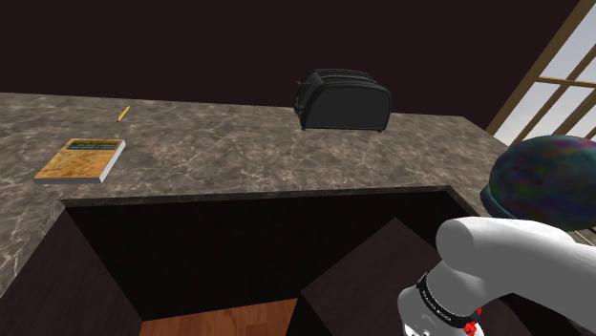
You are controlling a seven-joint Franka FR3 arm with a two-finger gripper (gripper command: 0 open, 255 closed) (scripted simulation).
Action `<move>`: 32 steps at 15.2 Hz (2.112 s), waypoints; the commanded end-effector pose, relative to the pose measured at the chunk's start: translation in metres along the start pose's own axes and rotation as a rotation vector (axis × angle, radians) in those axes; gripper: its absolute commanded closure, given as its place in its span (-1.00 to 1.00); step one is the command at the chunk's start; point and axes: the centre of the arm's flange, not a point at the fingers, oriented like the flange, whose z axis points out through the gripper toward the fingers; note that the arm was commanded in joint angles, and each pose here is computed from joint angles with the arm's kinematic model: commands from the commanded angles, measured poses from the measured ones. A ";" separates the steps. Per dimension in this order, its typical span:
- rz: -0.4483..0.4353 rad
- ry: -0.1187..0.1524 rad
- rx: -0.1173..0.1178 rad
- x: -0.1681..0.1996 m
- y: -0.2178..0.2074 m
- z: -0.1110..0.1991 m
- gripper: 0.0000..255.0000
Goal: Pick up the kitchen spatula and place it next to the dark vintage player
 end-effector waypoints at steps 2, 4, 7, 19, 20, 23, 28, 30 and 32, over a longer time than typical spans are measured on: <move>0.000 0.000 0.000 -0.001 -0.005 0.017 1.00; 0.000 0.000 0.000 -0.001 -0.007 0.027 1.00; 0.000 0.000 0.000 -0.001 -0.011 0.042 1.00; 0.000 0.000 0.000 -0.004 -0.026 0.104 1.00; 0.000 0.000 0.000 -0.004 -0.027 0.109 1.00; 0.000 0.000 0.000 -0.004 -0.031 0.124 1.00; 0.000 0.000 0.000 -0.005 -0.037 0.150 1.00; 0.000 0.000 0.000 -0.006 -0.039 0.160 1.00; 0.000 0.000 0.000 -0.006 -0.042 0.171 1.00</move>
